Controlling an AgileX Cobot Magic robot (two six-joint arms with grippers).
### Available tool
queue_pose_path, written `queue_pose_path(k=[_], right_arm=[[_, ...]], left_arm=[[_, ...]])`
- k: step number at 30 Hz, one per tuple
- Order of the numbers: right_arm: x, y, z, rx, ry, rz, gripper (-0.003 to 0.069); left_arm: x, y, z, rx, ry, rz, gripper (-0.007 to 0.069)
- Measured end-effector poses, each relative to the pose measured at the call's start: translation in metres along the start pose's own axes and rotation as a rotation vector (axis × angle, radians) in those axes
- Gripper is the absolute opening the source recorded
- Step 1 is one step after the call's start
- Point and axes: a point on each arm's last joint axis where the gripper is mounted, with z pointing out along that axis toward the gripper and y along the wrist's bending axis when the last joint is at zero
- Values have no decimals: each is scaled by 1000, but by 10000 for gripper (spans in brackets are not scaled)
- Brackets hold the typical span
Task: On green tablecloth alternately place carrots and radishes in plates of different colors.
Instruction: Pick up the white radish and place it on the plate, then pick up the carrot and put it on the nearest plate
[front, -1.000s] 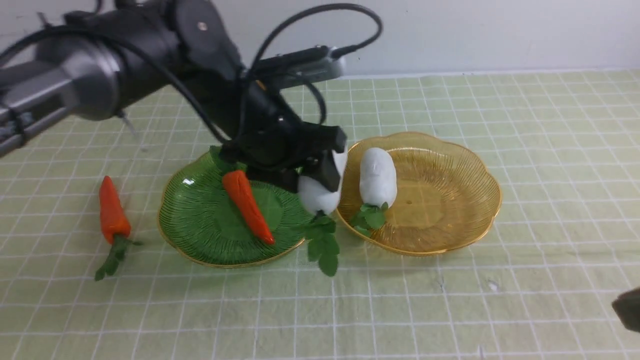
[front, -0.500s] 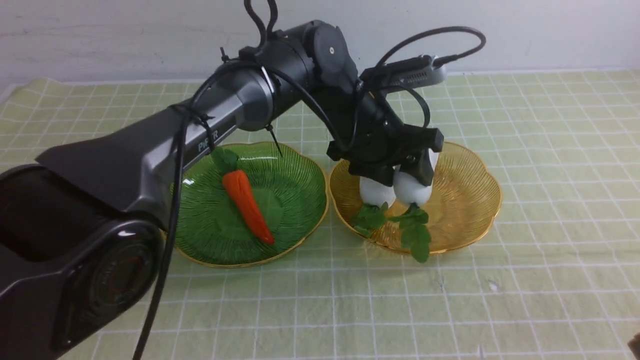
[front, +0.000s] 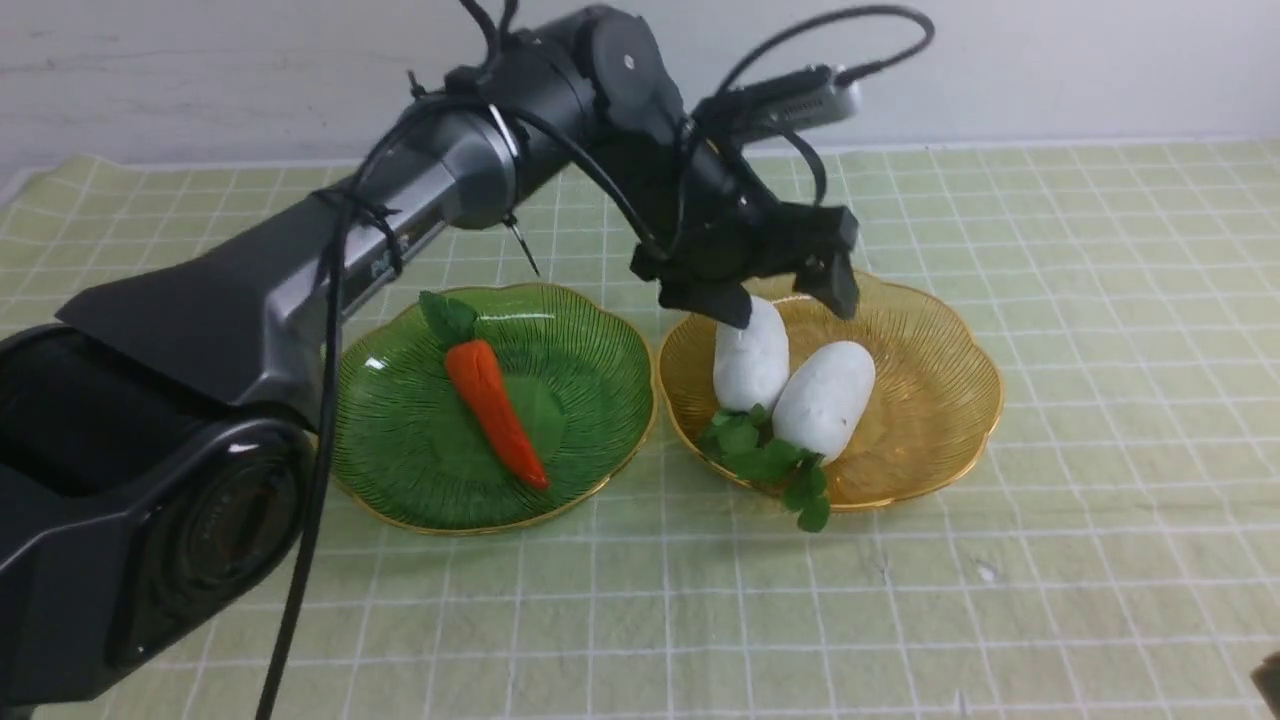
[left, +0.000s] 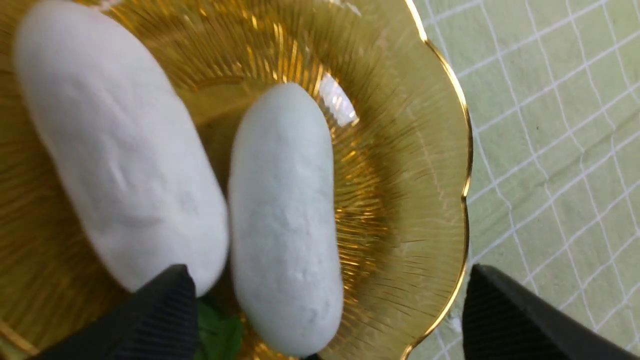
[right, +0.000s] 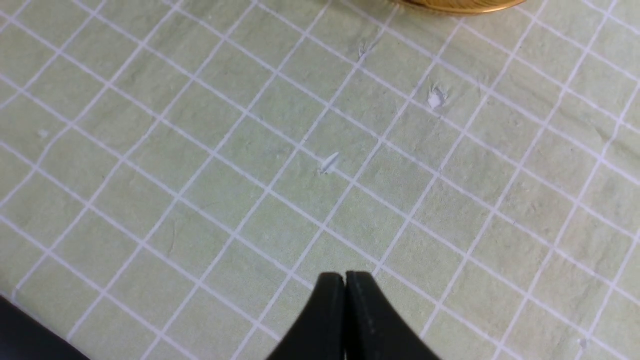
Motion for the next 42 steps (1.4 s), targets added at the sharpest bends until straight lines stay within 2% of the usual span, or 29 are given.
queue_pose_path(k=[2, 5, 6, 7, 10, 12, 15, 20, 22, 25, 28, 39, 42], right_arm=[[0, 0, 0, 0, 0, 0, -15], [0, 0, 0, 0, -1, 0, -15], [0, 0, 0, 0, -1, 0, -15], [0, 0, 1, 0, 0, 0, -15], [0, 0, 1, 0, 0, 0, -15], [0, 0, 1, 0, -2, 0, -15], [0, 0, 1, 0, -2, 0, -15], [0, -1, 1, 6, -4, -3, -15], [-1, -1, 1, 9, -18, -4, -15], [-3, -1, 1, 11, -37, -4, -15], [-4, -1, 1, 12, -49, -4, -15], [-5, -1, 1, 12, -52, -4, -15], [-5, -1, 1, 12, -52, -4, -15]], left_arm=[[-10, 17, -25, -22, -11, -12, 641], [-26, 53, -69, -106, -73, -36, 599], [-32, 85, -97, -187, -125, -71, 570], [-33, 88, -100, -195, -130, -77, 565], [-33, 137, -130, -295, -175, -185, 536], [-27, 167, -143, -332, -183, -273, 526], [-16, 197, -157, -359, -175, -370, 526], [16, 226, -168, -444, -92, -457, 525], [32, 242, -167, -540, -29, -481, 519], [47, 262, -158, -621, 40, -526, 519], [55, 276, -144, -654, 88, -544, 519], [73, 311, -98, -675, 216, -574, 512], [75, 315, -92, -674, 231, -579, 442]])
